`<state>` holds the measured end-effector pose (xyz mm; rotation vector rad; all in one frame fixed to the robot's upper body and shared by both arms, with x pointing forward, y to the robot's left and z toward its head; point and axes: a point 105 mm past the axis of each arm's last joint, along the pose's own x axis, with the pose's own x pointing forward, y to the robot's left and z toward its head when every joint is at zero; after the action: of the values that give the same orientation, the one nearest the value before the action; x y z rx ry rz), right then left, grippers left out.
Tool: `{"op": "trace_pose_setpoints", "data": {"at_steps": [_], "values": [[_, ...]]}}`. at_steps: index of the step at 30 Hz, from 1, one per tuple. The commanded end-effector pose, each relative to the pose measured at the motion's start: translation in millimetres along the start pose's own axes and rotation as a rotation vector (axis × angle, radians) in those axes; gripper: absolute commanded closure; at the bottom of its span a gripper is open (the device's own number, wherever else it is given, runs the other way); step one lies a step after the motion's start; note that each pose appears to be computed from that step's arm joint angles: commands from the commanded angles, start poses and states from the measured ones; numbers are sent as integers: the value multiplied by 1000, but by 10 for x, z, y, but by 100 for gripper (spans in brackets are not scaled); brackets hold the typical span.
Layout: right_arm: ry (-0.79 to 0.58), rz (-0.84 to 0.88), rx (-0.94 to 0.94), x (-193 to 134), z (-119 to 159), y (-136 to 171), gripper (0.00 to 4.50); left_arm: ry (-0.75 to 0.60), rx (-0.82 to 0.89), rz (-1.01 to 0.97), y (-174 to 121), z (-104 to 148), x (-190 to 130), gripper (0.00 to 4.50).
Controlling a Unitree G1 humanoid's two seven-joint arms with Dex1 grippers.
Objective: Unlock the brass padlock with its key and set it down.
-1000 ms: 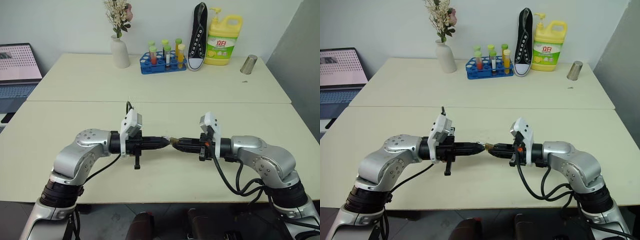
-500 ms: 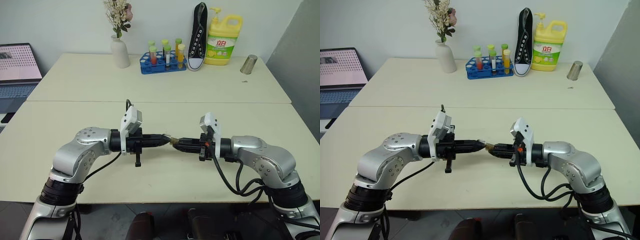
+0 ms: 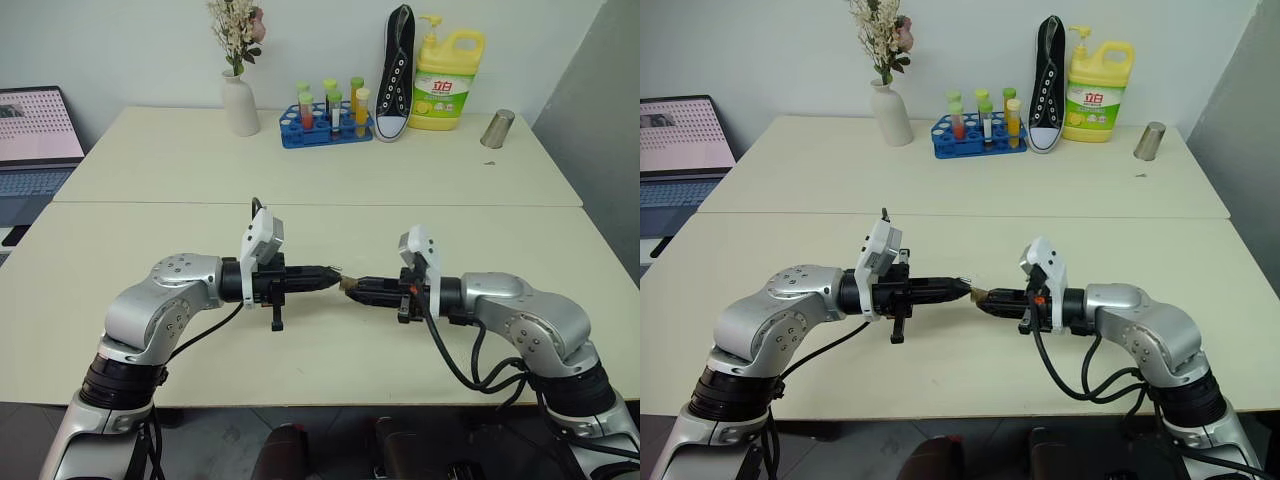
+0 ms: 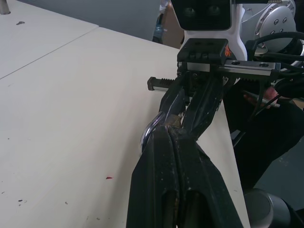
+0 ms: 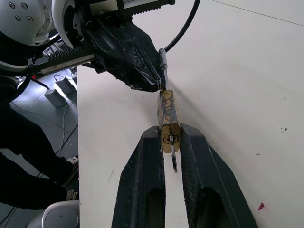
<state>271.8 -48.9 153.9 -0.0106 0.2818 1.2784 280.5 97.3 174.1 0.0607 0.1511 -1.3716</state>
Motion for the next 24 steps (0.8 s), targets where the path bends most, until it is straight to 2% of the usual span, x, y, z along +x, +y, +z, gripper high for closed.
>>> {"op": "trace_pose_setpoints", "data": {"at_steps": [1, 5, 11, 14, 16, 24], "values": [[-26, 18, -37, -13, 88, 73, 437, -29, 74, 1, -37, 171, -36, 450], [-17, 20, -19, -25, 73, 70, 437, -13, 110, 54, 21, 171, -83, 450], [8, 9, 99, -66, -28, 31, 437, 262, 641, 44, 58, -170, -353, 450], [20, 7, 159, -44, -91, 19, 437, 282, 689, 17, 46, -301, -449, 391], [37, 2, 188, -28, -140, -1, 437, 295, 707, 5, 28, -373, -483, 328], [126, -42, 318, 52, -358, -199, 437, 257, 581, -3, -98, -449, -476, 59]]}}
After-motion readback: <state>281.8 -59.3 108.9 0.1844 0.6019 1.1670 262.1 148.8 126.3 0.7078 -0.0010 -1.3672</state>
